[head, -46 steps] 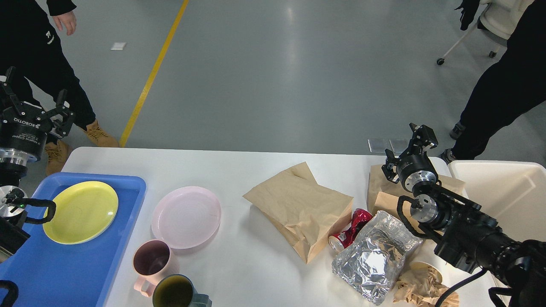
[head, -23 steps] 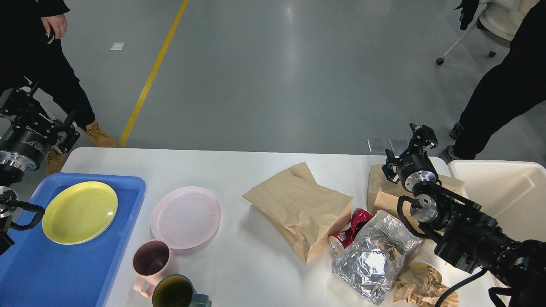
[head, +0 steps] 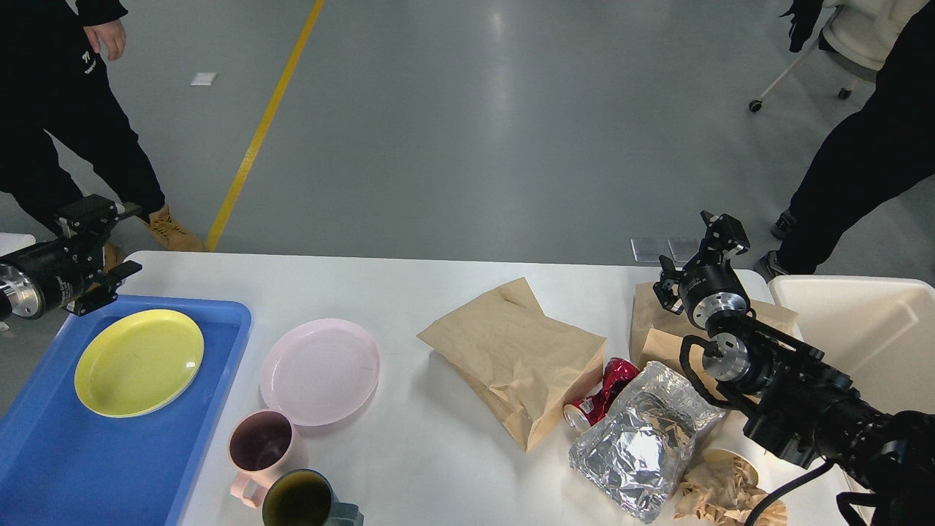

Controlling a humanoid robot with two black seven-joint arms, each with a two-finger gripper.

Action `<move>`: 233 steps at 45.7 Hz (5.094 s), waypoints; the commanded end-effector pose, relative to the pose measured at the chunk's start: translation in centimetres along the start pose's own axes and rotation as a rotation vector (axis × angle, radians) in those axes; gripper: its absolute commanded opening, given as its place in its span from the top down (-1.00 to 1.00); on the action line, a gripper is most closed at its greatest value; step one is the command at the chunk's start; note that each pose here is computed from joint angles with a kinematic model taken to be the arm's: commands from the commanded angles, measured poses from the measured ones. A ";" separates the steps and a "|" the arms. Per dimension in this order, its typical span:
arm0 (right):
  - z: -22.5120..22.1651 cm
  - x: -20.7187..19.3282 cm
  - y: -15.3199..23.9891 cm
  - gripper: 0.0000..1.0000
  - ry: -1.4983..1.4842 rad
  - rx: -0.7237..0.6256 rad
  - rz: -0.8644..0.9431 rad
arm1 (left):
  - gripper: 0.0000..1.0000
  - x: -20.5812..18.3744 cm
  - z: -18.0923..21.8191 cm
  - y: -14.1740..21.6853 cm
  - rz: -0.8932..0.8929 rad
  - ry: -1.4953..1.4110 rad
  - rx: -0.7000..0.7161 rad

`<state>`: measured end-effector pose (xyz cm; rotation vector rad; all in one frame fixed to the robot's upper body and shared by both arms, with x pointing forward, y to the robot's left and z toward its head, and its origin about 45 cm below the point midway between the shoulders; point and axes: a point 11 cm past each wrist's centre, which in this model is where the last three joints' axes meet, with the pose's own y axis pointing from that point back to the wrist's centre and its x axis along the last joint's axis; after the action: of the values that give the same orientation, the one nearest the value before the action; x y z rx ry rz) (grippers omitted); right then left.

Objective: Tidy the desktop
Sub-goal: 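Move the left gripper back over the tray toward the pink mug, then lower the left gripper and grasp the pink mug, then carry the pink mug onto the blue tray and release it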

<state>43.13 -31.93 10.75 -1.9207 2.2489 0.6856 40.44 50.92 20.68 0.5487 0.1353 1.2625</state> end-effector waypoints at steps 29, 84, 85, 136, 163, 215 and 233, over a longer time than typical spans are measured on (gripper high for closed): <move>0.0 0.0 0.0 -1.00 -0.001 0.000 0.000 | -0.96 -1.8 -0.6 1.6 -0.391 -0.402 0.534; 0.0 0.0 0.0 -1.00 -0.001 0.000 0.000 | -0.95 -9.6 6.0 3.1 -0.734 -0.795 0.973; 0.0 0.0 0.0 -1.00 0.001 0.000 0.000 | -0.95 -10.1 6.0 2.8 -0.745 -0.806 0.974; 0.0 0.0 0.0 -1.00 0.001 0.000 0.000 | -0.46 -19.2 -2.7 -1.3 -0.989 -0.815 0.958; 0.0 0.0 0.0 -1.00 0.001 0.000 0.000 | 0.92 -19.7 -3.3 -1.7 -0.996 -0.826 0.956; 0.0 0.0 0.0 -1.00 0.001 0.000 0.000 | 1.00 -9.6 0.2 2.6 -0.767 -0.685 0.947; 0.0 0.0 0.0 -1.00 -0.001 0.000 0.000 | 1.00 -1.4 -3.6 9.4 -0.580 -0.495 0.989</move>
<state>43.13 -31.93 10.75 -1.9207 2.2490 0.6854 31.68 50.89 21.96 1.5179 0.4428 0.3652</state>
